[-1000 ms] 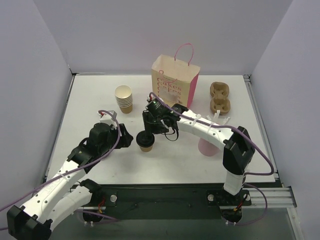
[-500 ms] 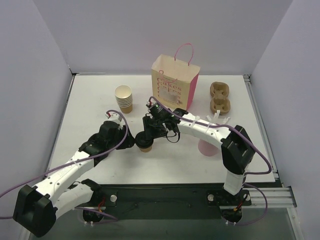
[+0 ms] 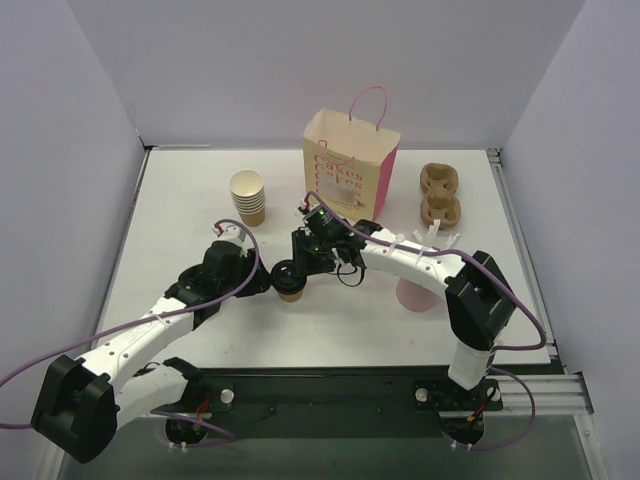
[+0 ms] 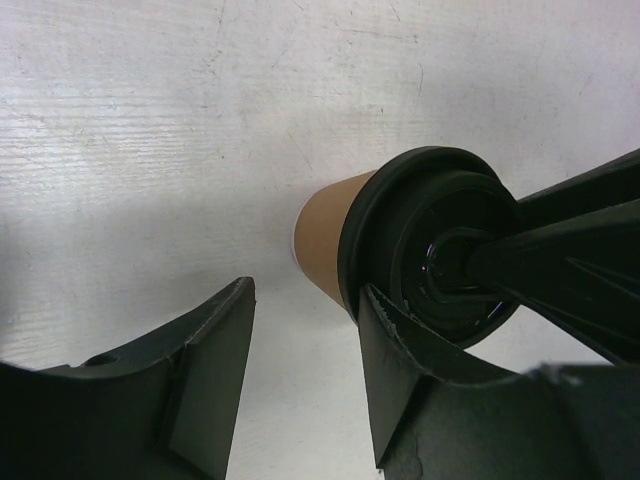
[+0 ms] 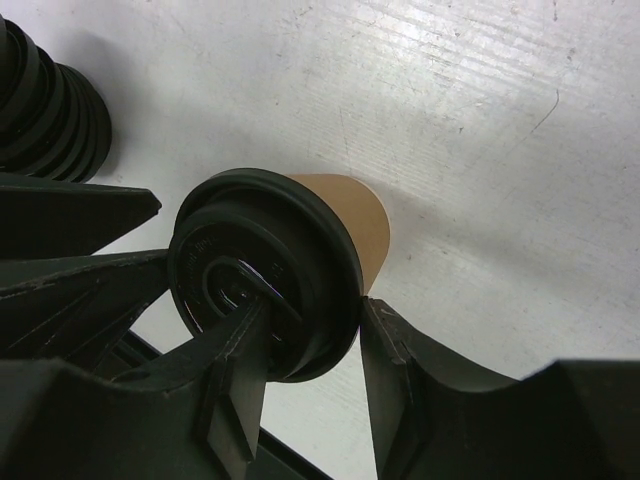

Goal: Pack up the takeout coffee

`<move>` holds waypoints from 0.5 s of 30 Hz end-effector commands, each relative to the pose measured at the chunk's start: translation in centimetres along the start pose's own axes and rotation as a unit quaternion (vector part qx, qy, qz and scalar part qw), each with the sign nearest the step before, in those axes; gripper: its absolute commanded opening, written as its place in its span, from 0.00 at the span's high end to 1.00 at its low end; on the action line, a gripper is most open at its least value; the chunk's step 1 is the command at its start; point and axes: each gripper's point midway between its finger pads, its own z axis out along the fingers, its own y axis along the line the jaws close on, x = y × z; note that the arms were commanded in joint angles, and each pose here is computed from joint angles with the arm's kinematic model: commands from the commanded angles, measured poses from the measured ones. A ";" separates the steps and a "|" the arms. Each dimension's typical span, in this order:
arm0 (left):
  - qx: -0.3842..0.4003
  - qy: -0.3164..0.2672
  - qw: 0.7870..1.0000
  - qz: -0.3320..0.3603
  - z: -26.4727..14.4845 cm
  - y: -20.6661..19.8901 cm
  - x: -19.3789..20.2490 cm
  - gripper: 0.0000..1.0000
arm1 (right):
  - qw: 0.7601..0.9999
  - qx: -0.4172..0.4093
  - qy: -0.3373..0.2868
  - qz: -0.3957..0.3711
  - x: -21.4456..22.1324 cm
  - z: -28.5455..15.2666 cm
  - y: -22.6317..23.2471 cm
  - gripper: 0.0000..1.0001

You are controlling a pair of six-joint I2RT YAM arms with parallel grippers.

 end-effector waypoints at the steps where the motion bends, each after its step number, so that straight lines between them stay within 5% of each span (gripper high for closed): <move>1: -0.102 0.020 0.995 0.003 1.1 4.6 2.1 0.45 | 0.996 0.068 0.056 0.000 4.2 1.4 -4.2 0.62; 8: -0.120 0.046 0.992 -0.001 1.2 5.1 3.0 0.46 | 0.995 0.078 0.067 -0.004 4.9 2.2 -5.1 0.64; 15: -0.032 -0.020 0.999 0.015 -1.3 -0.6 -4.2 0.31 | 0.997 0.062 0.050 -0.007 3.8 1.2 -4.1 0.65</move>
